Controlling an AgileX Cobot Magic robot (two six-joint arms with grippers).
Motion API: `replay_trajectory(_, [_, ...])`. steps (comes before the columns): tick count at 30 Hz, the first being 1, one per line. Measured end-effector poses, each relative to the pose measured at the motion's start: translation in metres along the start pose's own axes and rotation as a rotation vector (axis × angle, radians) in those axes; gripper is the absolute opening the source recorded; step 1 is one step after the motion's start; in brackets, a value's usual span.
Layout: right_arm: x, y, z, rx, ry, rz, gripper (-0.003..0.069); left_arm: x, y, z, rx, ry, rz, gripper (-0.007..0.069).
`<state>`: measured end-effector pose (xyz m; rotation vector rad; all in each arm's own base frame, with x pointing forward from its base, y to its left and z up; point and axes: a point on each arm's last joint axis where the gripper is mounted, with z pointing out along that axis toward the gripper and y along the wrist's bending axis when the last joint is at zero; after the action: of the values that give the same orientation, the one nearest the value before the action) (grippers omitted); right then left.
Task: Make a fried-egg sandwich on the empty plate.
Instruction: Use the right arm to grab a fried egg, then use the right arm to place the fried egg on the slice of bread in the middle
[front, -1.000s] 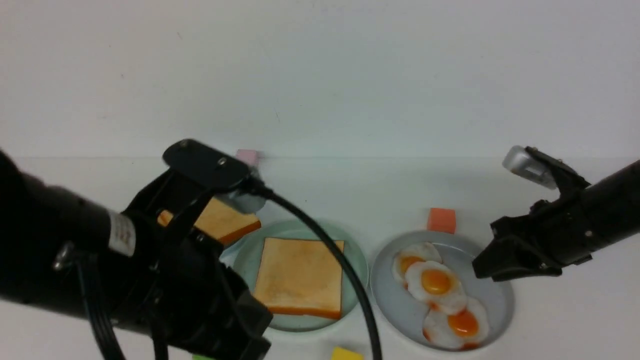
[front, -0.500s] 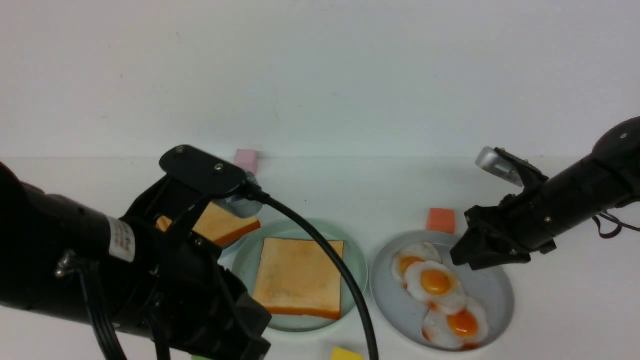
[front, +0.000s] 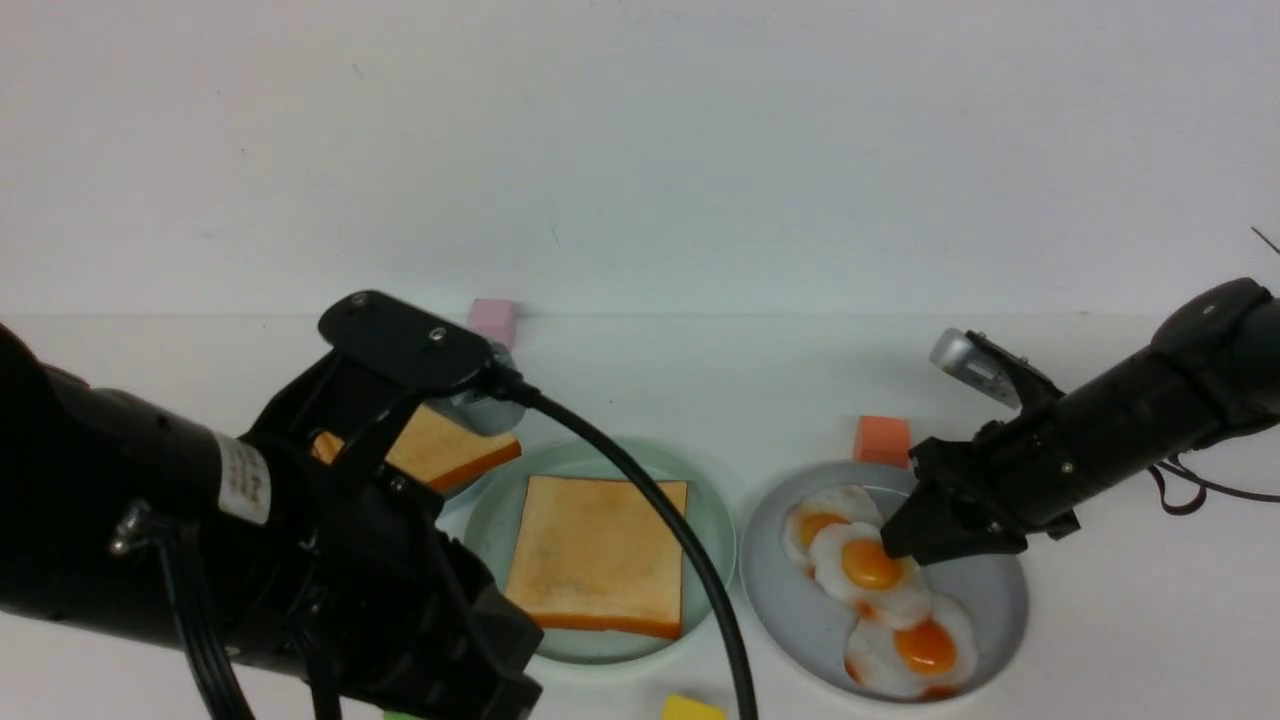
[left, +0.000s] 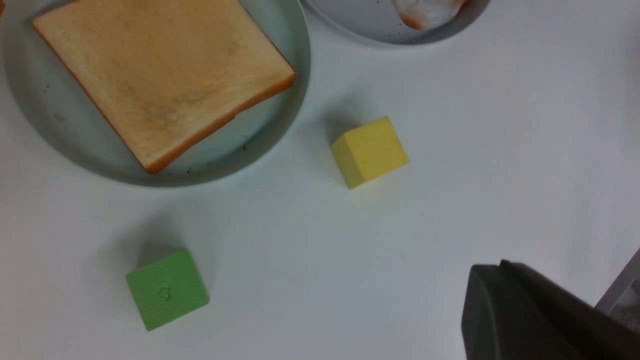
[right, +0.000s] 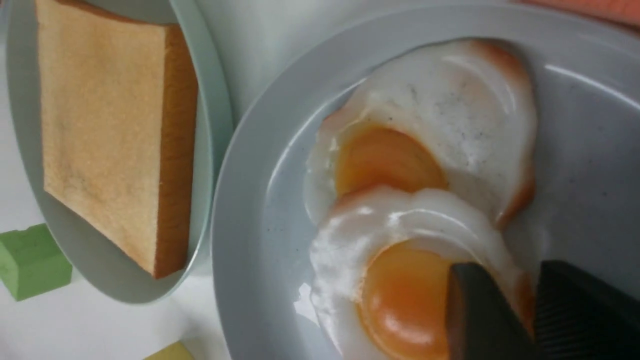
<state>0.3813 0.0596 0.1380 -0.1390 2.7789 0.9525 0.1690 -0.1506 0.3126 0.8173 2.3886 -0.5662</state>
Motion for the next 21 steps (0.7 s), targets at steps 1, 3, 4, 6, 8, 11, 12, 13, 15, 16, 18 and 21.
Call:
replay_trajectory(1, [0.000, 0.000, 0.000, 0.000, 0.000, 0.000, 0.0142, 0.000, 0.000, 0.000, 0.000, 0.000, -0.005, -0.0013])
replay_trajectory(3, [0.000, 0.000, 0.000, -0.001, 0.005, -0.004, 0.0078, 0.000, 0.000, 0.000, 0.000, 0.000, -0.016, -0.0013])
replay_trajectory(4, [0.000, 0.000, 0.000, -0.001, 0.005, -0.004, 0.0051, 0.000, 0.000, 0.000, 0.000, 0.000, -0.020, -0.0013])
replay_trajectory(6, [0.001, 0.000, 0.000, -0.003, 0.007, -0.004, 0.0012, 0.000, 0.000, 0.000, 0.000, 0.000, -0.024, -0.0013])
replay_trajectory(8, [0.000, 0.002, -0.002, -0.002, 0.002, -0.008, 0.0005, 0.000, 0.000, 0.000, 0.001, 0.004, -0.025, -0.0013])
replay_trajectory(11, [-0.001, 0.009, -0.011, 0.003, -0.019, -0.033, 0.0005, 0.001, 0.000, 0.000, 0.002, 0.011, -0.032, -0.0013])
replay_trajectory(12, [-0.002, 0.014, -0.018, 0.003, -0.036, -0.043, 0.0005, 0.001, 0.000, 0.000, 0.000, 0.016, -0.034, -0.0013])
replay_trajectory(13, [-0.003, 0.018, -0.024, 0.004, -0.046, -0.050, 0.0005, 0.002, 0.000, 0.000, -0.004, 0.020, -0.034, -0.0013])
replay_trajectory(15, [-0.005, 0.029, -0.037, 0.017, -0.067, -0.070, 0.0005, 0.002, 0.002, 0.000, -0.020, 0.026, -0.028, -0.0013])
replay_trajectory(16, [-0.006, 0.037, -0.045, 0.034, -0.075, -0.093, 0.0005, 0.003, 0.003, 0.000, -0.029, 0.027, -0.025, -0.0013])
replay_trajectory(18, [-0.011, 0.062, -0.059, 0.094, -0.090, -0.159, 0.0005, 0.003, 0.005, 0.000, -0.057, 0.032, -0.029, -0.0013])
replay_trajectory(21, [-0.016, 0.099, -0.063, 0.157, -0.082, -0.252, 0.0006, 0.004, 0.012, -0.003, -0.099, 0.035, -0.046, -0.0013])
